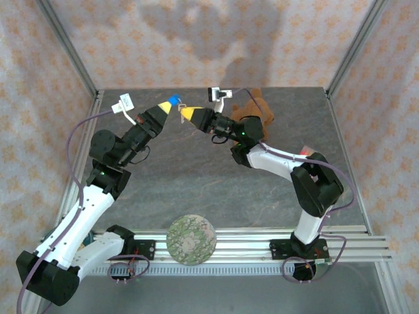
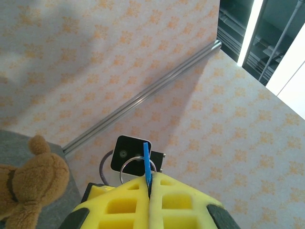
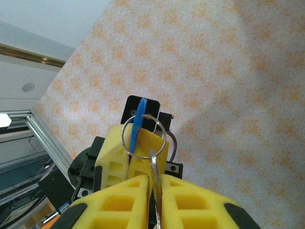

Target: Remove the keys from the keyring

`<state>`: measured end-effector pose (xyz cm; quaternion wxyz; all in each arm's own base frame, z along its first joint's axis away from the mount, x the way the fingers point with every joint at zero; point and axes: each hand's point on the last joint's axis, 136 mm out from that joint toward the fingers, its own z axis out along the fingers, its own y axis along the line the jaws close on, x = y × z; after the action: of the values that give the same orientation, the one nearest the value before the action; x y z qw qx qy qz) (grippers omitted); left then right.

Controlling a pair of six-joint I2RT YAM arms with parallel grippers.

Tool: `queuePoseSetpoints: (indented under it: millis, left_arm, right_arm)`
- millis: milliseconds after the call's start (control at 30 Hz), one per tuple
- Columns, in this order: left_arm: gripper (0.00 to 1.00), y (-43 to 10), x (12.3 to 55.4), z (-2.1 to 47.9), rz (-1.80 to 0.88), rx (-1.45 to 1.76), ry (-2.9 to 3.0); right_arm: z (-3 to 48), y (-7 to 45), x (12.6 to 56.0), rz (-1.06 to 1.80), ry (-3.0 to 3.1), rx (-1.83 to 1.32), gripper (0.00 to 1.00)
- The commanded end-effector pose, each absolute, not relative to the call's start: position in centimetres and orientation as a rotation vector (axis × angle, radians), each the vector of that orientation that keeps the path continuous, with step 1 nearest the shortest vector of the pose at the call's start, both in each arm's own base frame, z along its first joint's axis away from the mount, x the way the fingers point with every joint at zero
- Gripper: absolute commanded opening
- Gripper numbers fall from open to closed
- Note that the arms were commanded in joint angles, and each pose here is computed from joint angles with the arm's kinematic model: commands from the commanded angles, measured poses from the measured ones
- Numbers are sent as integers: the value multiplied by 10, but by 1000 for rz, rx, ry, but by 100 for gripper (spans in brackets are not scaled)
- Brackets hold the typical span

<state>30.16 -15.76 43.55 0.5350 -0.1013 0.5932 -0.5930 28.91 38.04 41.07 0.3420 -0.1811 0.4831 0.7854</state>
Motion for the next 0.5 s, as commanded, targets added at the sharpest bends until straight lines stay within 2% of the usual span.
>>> queuePoseSetpoints:
  millis: [0, 233, 467]
  left_arm:
    - [0, -152, 302, 436, -1375, -232, 1398]
    - [0, -153, 303, 436, -1385, -236, 1392]
    - [0, -154, 304, 436, -1401, -238, 1388]
  right_arm:
    - [430, 373, 275, 2046, 1169, -519, 17]
    - [436, 375, 272, 2065, 1159, -540, 25]
    - [440, 381, 271, 2077, 1145, -539, 45]
